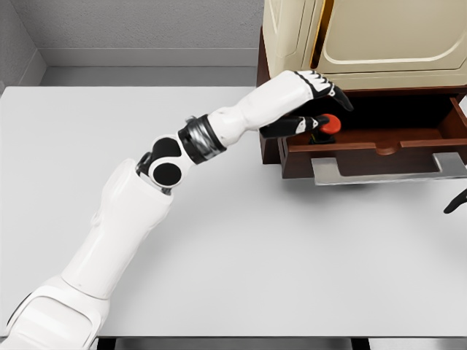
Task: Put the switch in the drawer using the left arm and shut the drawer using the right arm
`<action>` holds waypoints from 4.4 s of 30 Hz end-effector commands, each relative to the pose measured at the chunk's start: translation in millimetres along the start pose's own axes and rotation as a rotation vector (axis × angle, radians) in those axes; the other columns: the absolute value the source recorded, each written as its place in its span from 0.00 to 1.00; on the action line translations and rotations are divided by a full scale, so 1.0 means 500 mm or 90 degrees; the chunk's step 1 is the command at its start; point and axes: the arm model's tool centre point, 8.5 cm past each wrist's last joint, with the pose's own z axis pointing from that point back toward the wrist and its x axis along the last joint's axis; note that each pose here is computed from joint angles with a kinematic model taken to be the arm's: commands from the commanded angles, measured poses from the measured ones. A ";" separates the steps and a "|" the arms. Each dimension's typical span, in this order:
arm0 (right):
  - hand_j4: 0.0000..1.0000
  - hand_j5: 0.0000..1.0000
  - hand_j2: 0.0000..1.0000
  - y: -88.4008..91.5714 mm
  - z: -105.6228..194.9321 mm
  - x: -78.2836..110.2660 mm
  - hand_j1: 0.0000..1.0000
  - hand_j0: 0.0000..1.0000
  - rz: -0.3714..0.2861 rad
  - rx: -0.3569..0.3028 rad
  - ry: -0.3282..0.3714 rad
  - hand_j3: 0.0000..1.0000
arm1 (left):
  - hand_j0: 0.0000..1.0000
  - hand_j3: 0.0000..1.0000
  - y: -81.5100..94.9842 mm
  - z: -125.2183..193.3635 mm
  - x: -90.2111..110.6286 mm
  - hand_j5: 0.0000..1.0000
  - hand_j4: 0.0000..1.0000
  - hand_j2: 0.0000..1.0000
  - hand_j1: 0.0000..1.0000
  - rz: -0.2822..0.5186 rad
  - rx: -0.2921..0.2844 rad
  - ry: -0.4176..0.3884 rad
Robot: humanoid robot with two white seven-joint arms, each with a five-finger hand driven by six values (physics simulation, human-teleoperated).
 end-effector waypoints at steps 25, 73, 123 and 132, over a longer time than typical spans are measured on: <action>0.61 0.61 0.61 -0.001 0.000 0.000 0.61 0.61 -0.004 -0.002 -0.001 0.61 | 0.97 0.97 0.017 0.039 0.118 0.97 0.97 0.97 0.97 0.522 -0.147 0.068; 0.62 0.62 0.62 -0.001 0.000 0.000 0.62 0.62 -0.004 -0.002 -0.001 0.62 | 1.00 1.00 0.038 -0.082 0.137 1.00 1.00 1.00 1.00 0.571 -0.188 0.109; 0.63 0.63 0.63 0.000 0.000 0.000 0.63 0.63 -0.004 -0.002 -0.001 0.63 | 1.00 1.00 0.011 -0.062 0.014 1.00 1.00 1.00 1.00 0.697 -0.197 0.238; 0.63 0.63 0.63 0.000 0.000 0.000 0.63 0.63 -0.005 -0.002 -0.001 0.63 | 1.00 1.00 0.030 -0.102 0.063 1.00 1.00 1.00 1.00 0.664 -0.215 0.189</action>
